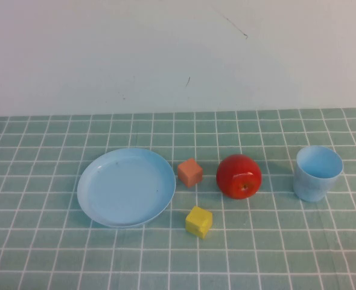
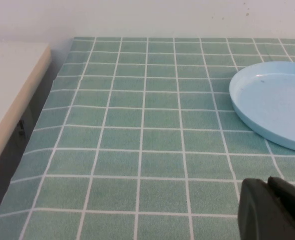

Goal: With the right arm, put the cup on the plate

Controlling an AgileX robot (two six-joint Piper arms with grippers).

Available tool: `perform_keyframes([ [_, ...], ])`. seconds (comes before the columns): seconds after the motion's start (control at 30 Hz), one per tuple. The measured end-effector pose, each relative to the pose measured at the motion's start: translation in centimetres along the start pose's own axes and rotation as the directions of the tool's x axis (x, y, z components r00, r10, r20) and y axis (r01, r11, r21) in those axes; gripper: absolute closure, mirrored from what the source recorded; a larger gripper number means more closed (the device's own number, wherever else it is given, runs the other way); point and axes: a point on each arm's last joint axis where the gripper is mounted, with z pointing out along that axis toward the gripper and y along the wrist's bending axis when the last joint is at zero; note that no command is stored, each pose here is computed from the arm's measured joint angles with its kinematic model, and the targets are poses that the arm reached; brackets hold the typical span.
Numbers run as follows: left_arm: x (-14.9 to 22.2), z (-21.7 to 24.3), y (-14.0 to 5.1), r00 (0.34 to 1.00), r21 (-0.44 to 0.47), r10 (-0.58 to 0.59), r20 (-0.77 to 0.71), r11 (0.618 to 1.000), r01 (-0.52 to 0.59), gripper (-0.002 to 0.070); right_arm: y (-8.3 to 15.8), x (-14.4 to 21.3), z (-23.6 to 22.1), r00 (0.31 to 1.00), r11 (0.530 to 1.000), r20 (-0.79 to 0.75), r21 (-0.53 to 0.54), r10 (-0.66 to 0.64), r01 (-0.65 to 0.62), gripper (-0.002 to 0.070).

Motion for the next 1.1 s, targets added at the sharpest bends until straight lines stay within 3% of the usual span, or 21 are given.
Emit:
perform_keyframes([
  [0.73,0.0,0.0,0.0,1.0,0.0,0.002,0.0,1.0,-0.002,0.0678,-0.1,-0.1,0.0,1.0,1.0,0.006,0.01,-0.022,0.022,0.0678],
  [1.1,0.0,0.0,0.0,1.0,0.0,0.002,0.0,1.0,-0.002,0.0678,-0.3,-2.4,-0.3,0.963,0.995,0.255,0.052,-0.092,0.082,0.0678],
])
